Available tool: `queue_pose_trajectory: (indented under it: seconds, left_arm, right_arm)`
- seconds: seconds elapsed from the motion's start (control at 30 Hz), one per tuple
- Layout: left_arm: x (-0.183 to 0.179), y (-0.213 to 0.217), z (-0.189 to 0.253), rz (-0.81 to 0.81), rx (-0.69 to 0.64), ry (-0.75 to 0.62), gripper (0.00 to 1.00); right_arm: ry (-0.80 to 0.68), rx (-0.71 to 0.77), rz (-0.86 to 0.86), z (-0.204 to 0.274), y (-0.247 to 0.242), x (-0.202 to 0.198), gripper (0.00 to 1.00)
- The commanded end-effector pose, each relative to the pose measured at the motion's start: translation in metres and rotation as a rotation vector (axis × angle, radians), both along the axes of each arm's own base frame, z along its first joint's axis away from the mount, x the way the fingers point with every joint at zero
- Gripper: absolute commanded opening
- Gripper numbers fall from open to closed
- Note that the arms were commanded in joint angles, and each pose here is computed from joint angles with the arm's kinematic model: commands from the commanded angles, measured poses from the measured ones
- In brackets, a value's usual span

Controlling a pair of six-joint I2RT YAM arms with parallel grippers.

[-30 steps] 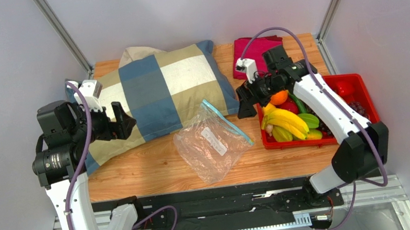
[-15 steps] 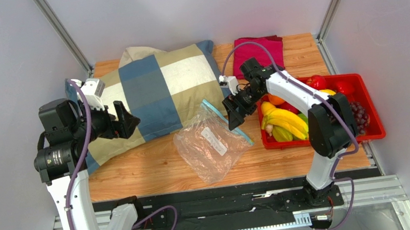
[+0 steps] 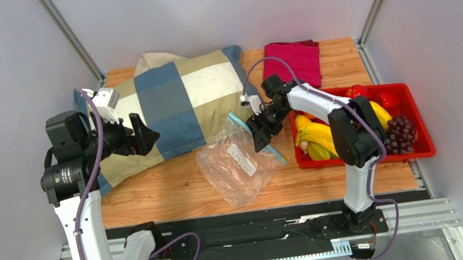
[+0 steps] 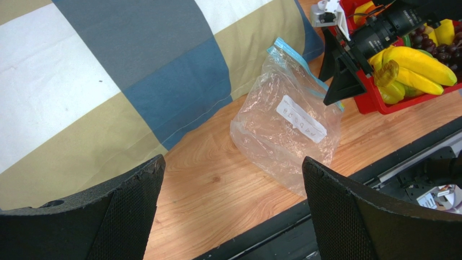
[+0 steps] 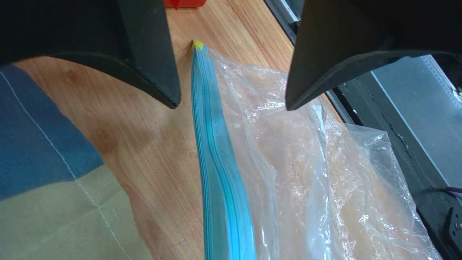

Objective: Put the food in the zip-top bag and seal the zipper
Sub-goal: Pick up the zipper food storage bag at the center of the board.

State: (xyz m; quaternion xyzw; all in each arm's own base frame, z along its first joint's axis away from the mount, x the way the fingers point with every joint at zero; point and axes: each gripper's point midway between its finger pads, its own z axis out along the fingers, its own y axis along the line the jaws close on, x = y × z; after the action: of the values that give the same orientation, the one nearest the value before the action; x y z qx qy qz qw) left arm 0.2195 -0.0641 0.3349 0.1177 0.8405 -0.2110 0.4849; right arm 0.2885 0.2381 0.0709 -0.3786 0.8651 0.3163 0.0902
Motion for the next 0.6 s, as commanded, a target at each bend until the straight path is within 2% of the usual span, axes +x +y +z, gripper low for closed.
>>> queue_pose_trajectory:
  seconds: [0.0, 0.13, 0.27, 0.47, 0.57]
  left_arm:
    - [0.002, -0.005, 0.004, -0.017, -0.032, -0.015, 0.99]
    - [0.002, -0.005, 0.003, -0.012, -0.04, -0.015, 0.99]
    - [0.0, -0.008, 0.007, -0.007, -0.069, -0.01, 0.99]
    - [-0.005, -0.016, 0.029, -0.017, -0.126, -0.014, 0.99]
    - [-0.008, -0.018, 0.049, -0.026, -0.125, -0.038, 0.99]
  right_arm:
    - [-0.065, 0.04, 0.036, 0.006, 0.012, 0.016, 0.69]
    - [-0.087, 0.075, 0.059, 0.019, 0.016, 0.017, 0.5]
    - [-0.136, 0.1, 0.085, 0.045, 0.018, 0.017, 0.0]
    - [-0.325, 0.16, 0.188, 0.114, 0.022, 0.008, 0.0]
    - [-0.504, 0.181, 0.306, 0.152, 0.025, -0.007, 0.0]
